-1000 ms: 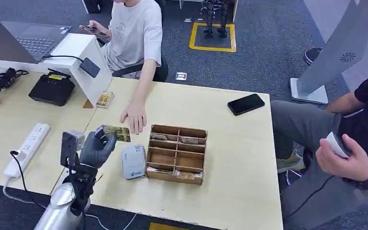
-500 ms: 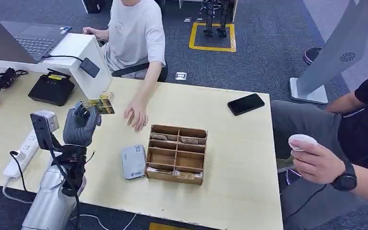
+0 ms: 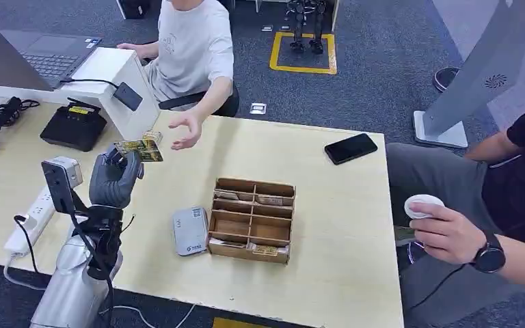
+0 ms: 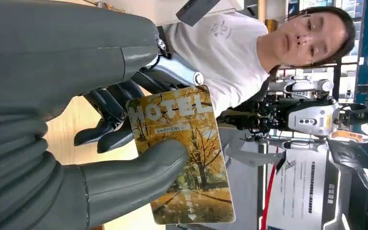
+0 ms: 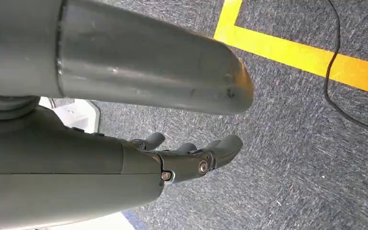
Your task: Pass the card to the sensor for recognition and then transmit it.
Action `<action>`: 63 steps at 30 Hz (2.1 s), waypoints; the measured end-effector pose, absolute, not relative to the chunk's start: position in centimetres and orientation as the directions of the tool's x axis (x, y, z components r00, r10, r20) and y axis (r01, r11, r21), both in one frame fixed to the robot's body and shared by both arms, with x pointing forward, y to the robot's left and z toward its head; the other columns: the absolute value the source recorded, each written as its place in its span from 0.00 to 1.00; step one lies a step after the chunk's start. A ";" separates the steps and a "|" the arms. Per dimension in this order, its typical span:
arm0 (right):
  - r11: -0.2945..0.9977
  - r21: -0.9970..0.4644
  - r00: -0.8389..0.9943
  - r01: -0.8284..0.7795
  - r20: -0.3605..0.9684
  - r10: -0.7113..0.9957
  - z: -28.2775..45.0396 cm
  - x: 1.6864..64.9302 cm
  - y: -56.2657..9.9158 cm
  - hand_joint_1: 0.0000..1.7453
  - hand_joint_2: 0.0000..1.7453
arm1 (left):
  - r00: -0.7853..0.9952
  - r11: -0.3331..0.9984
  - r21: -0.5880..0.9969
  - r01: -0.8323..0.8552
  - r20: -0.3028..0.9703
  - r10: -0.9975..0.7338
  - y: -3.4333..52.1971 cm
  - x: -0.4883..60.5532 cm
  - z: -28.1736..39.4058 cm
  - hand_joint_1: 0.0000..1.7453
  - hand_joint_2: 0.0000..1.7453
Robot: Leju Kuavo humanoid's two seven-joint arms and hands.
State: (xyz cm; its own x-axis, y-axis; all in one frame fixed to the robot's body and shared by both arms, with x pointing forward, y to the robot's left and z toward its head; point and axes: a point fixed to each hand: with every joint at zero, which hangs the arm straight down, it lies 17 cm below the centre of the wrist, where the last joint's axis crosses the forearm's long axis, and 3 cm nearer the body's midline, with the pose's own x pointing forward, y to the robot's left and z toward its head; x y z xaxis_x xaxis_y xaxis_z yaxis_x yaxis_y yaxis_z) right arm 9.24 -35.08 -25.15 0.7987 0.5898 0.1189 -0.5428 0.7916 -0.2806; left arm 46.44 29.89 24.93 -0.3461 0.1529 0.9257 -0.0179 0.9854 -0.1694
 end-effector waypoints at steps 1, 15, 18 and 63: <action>0.792 -0.281 0.799 -0.543 0.119 0.590 -25.1 9.3 -35.1 0.00 0.00 | -0.346 0.985 -0.169 -0.018 0.926 0.153 29.9 46.4 24.9 1.00 1.00; 0.746 -0.258 0.744 -0.614 0.125 0.656 -25.3 9.8 -34.5 0.00 0.00 | -0.213 0.286 0.563 -0.775 0.194 -0.958 39.5 47.8 35.6 1.00 1.00; 0.737 -0.262 0.734 -0.622 0.133 0.666 -25.3 10.5 -34.3 0.00 0.00 | -0.078 -0.212 0.643 -0.736 -0.391 -0.917 35.8 49.5 32.5 1.00 1.00; 0.723 -0.255 0.724 -0.642 0.107 0.681 -25.5 9.5 -34.7 0.00 0.00 | -0.129 0.082 0.763 -0.641 -0.002 -0.992 41.2 50.6 31.0 0.00 1.00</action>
State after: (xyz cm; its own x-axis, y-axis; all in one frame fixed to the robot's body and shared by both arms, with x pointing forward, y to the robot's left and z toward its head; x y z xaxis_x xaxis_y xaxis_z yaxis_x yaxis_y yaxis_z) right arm 9.51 -34.69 -25.50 0.7243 0.6810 0.1075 -0.6420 0.7231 -0.2549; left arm 50.62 41.16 30.98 -0.1285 -0.9917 -0.0018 -0.6415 0.0818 0.7628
